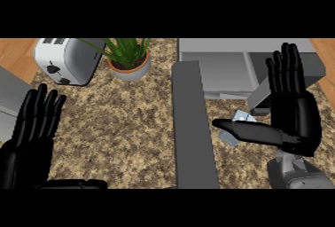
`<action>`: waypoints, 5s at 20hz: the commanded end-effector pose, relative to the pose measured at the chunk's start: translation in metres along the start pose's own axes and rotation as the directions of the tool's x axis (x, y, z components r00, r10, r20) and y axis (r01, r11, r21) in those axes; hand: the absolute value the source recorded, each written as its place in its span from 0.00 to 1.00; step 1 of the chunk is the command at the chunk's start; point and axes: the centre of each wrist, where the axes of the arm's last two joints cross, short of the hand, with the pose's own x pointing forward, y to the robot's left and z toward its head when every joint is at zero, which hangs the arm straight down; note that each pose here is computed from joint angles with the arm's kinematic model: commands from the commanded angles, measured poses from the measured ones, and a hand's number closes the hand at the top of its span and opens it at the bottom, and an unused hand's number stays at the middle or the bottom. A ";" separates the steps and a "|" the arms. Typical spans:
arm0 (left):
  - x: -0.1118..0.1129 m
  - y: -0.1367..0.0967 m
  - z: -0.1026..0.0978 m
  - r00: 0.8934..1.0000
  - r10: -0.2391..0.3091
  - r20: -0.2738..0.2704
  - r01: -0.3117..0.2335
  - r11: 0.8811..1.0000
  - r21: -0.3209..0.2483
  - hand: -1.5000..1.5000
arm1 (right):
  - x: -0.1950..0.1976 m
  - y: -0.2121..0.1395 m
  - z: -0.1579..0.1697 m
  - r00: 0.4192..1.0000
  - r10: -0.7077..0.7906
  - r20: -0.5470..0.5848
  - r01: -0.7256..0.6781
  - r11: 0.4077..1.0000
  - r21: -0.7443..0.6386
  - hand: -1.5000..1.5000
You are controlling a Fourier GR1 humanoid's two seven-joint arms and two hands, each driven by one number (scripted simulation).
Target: Pick up the milk, place it into the microwave and close the microwave
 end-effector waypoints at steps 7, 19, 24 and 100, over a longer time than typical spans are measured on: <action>0.007 -0.006 0.016 1.000 0.016 -0.012 -0.016 1.000 -0.015 0.00 | -0.048 -0.015 0.013 0.995 0.039 -0.093 -0.041 0.999 -0.020 0.00; 0.028 -0.009 0.044 1.000 0.015 -0.008 -0.015 1.000 0.007 0.00 | -0.100 -0.053 0.067 0.977 0.105 -0.184 -0.118 0.991 -0.063 0.00; 0.023 -0.023 0.054 1.000 0.009 -0.001 -0.009 1.000 -0.008 0.00 | -0.151 -0.045 0.080 0.975 0.087 -0.204 -0.108 0.989 -0.096 0.00; 0.014 0.032 0.070 0.997 0.035 -0.062 -0.035 0.999 0.001 0.00 | -0.193 0.014 -0.056 0.923 0.382 -0.056 -0.375 0.922 0.099 1.00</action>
